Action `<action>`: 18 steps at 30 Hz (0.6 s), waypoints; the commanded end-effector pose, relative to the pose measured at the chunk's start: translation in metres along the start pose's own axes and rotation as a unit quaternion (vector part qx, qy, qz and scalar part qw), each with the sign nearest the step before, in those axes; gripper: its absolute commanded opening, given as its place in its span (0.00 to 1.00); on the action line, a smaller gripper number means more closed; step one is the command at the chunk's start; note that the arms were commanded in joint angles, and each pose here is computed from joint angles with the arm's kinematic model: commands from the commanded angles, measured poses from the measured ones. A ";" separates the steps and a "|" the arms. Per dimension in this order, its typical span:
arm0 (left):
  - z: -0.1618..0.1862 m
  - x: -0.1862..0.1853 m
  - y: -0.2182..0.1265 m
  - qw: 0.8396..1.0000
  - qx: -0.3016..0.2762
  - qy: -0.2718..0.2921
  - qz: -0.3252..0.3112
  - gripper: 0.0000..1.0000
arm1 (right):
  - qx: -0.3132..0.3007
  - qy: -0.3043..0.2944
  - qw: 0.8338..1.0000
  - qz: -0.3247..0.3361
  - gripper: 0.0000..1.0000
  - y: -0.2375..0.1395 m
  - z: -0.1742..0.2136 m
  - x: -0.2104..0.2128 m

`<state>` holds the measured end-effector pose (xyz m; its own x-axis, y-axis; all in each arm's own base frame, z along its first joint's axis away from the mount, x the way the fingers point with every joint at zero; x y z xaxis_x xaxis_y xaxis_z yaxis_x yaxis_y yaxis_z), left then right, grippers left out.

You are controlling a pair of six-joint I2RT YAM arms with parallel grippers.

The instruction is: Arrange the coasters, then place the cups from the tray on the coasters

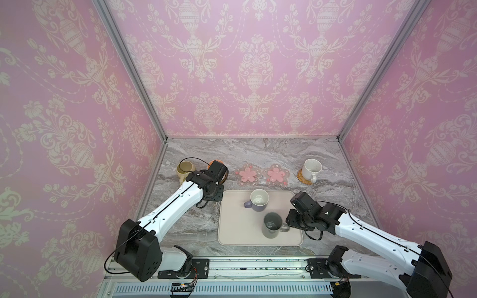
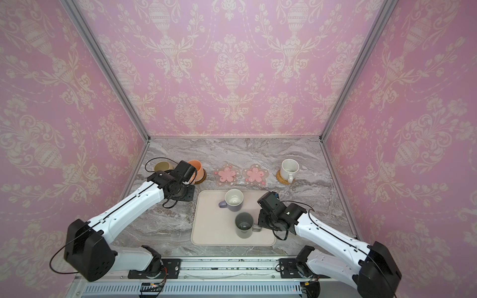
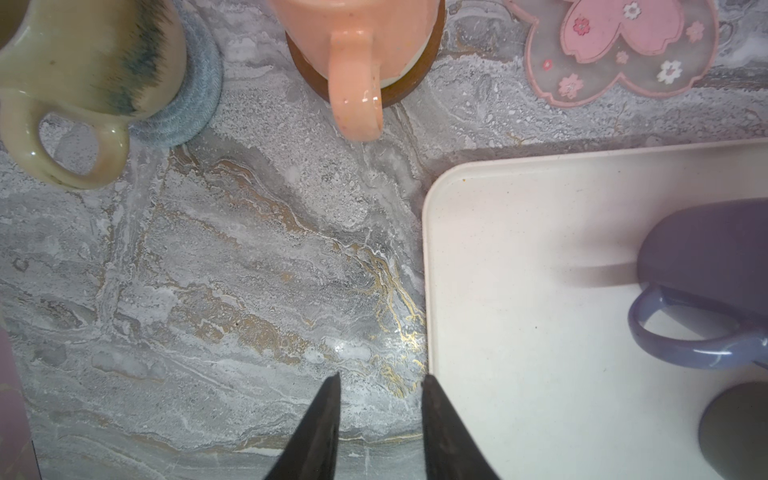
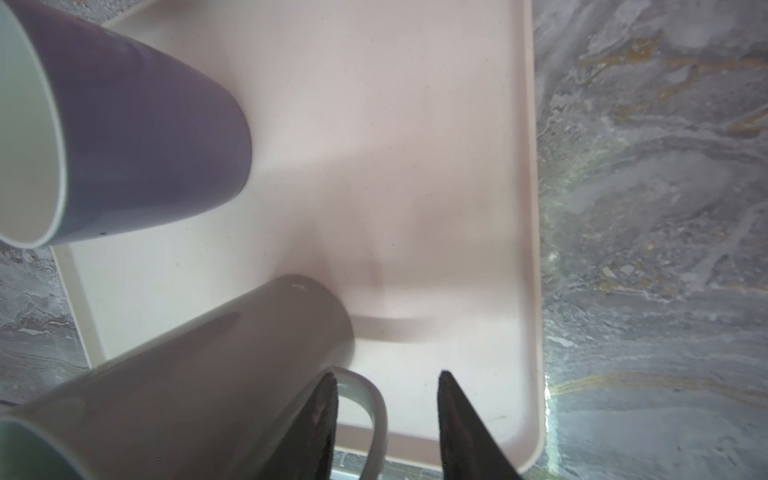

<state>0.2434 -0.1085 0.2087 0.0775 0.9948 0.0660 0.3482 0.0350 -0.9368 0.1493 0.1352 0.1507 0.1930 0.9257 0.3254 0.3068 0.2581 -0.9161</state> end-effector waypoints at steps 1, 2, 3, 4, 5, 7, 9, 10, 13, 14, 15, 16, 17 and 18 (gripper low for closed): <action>0.002 0.000 -0.008 1.000 -0.005 -0.007 0.002 0.36 | 0.012 0.008 1.000 -0.001 0.42 -0.001 0.008 -0.004; 0.002 0.000 -0.008 1.000 -0.005 -0.008 0.002 0.36 | 0.012 0.008 1.000 -0.001 0.41 -0.002 0.008 -0.003; 0.003 0.000 -0.008 1.000 -0.005 -0.007 0.002 0.36 | 0.013 0.007 1.000 -0.001 0.41 -0.002 0.010 -0.003; 0.003 0.000 -0.008 1.000 -0.006 -0.008 0.002 0.36 | 0.014 0.006 1.000 -0.003 0.42 -0.002 0.010 -0.003; 0.003 -0.001 -0.008 1.000 -0.004 -0.007 0.002 0.36 | 0.015 0.005 1.000 -0.003 0.41 -0.002 0.011 -0.003; 0.004 -0.001 -0.008 1.000 -0.005 -0.008 0.003 0.36 | 0.017 0.003 1.000 -0.007 0.41 -0.001 0.013 -0.001; 0.004 -0.001 -0.008 1.000 -0.005 -0.008 0.003 0.36 | 0.021 0.001 1.000 -0.011 0.41 -0.001 0.015 0.001; 0.004 -0.001 -0.008 1.000 -0.005 -0.007 0.003 0.36 | 0.023 -0.002 1.000 -0.012 0.41 0.000 0.016 0.003; 0.005 -0.002 -0.008 1.000 -0.006 -0.008 0.003 0.36 | 0.029 -0.007 0.999 -0.021 0.41 0.001 0.018 0.008; 0.005 -0.001 -0.008 1.000 -0.005 -0.007 0.003 0.36 | 0.030 -0.009 0.999 -0.022 0.41 0.001 0.019 0.009; 0.005 -0.001 -0.008 1.000 -0.005 -0.008 0.003 0.36 | 0.031 -0.011 0.999 -0.023 0.41 0.001 0.019 0.011; 0.005 -0.002 -0.008 1.000 -0.006 -0.007 0.004 0.36 | 0.031 -0.015 0.999 -0.023 0.41 0.001 0.019 0.012; 0.005 -0.001 -0.007 1.000 -0.005 -0.007 0.002 0.36 | 0.032 -0.017 0.999 -0.024 0.41 0.000 0.019 0.014; 0.006 -0.001 -0.008 1.000 -0.006 -0.007 0.002 0.36 | 0.031 -0.020 0.999 -0.023 0.41 0.000 0.019 0.015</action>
<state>0.2413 -0.1117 0.2105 0.0837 0.9947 0.0600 0.3549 0.0265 -0.9345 0.1361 0.1510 0.1513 0.1426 0.9220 0.3599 0.2745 0.3125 -0.9094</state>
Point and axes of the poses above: each gripper's point midway between its finger pads, its own y axis out along the fingers, its own x axis along the line the jaws close on, z = x × y, the point moved 8 cm from there along -y, back along the fingers, and after that the axes turned 2 degrees about y, right-handed, at the moved point
